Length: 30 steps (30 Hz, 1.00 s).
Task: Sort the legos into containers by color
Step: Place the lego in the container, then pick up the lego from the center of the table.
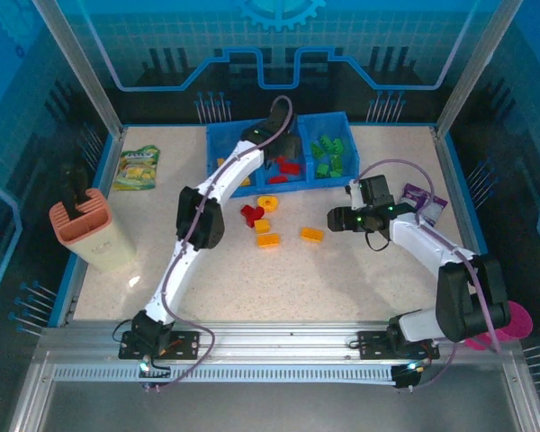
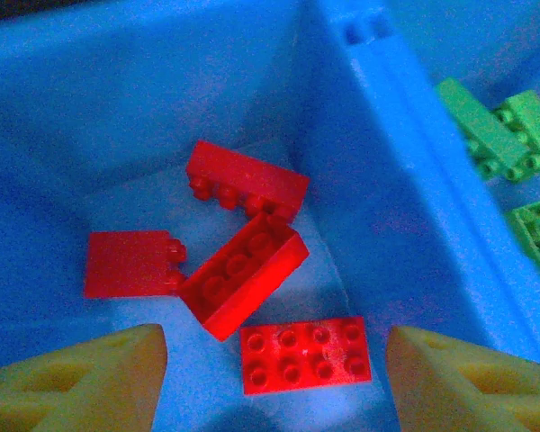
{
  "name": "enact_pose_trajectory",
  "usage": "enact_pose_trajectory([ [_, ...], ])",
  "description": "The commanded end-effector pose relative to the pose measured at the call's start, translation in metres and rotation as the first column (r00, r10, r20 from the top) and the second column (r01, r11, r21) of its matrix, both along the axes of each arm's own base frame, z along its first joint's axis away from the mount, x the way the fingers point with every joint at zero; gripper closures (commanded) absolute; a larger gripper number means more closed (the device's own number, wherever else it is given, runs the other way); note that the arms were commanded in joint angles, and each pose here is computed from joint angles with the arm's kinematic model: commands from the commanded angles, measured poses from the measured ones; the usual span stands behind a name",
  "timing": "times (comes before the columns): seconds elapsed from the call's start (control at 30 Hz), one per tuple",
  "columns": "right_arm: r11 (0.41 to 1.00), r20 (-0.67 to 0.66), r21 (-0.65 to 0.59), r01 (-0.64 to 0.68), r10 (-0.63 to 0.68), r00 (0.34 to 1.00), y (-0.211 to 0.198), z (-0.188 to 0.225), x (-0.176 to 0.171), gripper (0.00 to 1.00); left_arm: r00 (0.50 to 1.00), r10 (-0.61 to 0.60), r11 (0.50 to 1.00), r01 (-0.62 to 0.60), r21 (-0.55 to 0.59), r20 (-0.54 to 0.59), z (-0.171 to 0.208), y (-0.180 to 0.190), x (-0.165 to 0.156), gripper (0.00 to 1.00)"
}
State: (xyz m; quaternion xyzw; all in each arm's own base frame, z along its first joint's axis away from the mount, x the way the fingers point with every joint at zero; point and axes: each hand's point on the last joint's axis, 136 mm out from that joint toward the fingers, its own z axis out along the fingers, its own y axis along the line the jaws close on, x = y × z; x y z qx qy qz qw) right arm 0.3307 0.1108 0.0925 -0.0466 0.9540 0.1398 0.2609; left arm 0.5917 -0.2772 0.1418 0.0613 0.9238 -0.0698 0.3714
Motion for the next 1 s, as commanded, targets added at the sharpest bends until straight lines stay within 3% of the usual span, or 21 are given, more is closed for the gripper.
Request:
enact_pose_trajectory([
  [0.0,1.000,0.017,-0.010,0.008,-0.008,1.000,-0.006,0.008,0.002,0.23,0.983,-0.146,0.989,0.142,0.044,0.108,0.083,-0.015,-0.036,0.32],
  [0.17,0.998,0.039,-0.056,0.042,-0.040,0.998,-0.017,0.013,0.004,0.23,0.931,-0.366,0.917,0.360,0.171,0.003,0.067,-0.039,-0.111,0.26],
  [0.27,0.995,0.085,-0.054,0.084,-0.080,0.993,-0.026,0.027,0.004,0.22,0.851,-0.515,0.822,0.524,0.222,-0.102,0.034,-0.048,-0.162,0.27],
  [0.37,0.994,0.165,-0.043,0.100,-0.092,0.982,-0.034,0.048,0.003,0.20,0.760,-0.627,0.703,0.646,0.298,-0.169,0.001,-0.049,-0.201,0.26],
  [0.43,0.990,0.231,-0.020,0.136,-0.128,0.964,-0.043,0.063,0.002,0.19,0.682,-0.703,0.595,0.720,0.356,-0.204,-0.020,-0.049,-0.222,0.26],
  [0.53,0.984,0.307,0.009,0.177,-0.171,0.936,-0.056,0.079,-0.001,0.15,0.557,-0.808,0.477,0.810,0.341,-0.192,-0.032,-0.057,-0.252,0.25],
  [0.63,0.981,0.299,0.032,0.189,-0.190,0.935,-0.062,0.081,-0.003,0.13,0.451,-0.886,0.398,0.861,0.316,-0.112,-0.027,-0.067,-0.270,0.24],
  [0.7,0.982,0.283,0.045,0.182,-0.187,0.941,-0.060,0.078,-0.003,0.13,0.410,-0.909,0.366,0.869,0.333,-0.071,-0.025,-0.070,-0.273,0.23],
  [0.97,0.984,0.265,0.069,0.166,-0.179,0.948,-0.056,0.076,-0.004,0.12,0.318,-0.946,0.279,0.896,0.344,-0.062,-0.042,-0.083,-0.275,0.22],
])
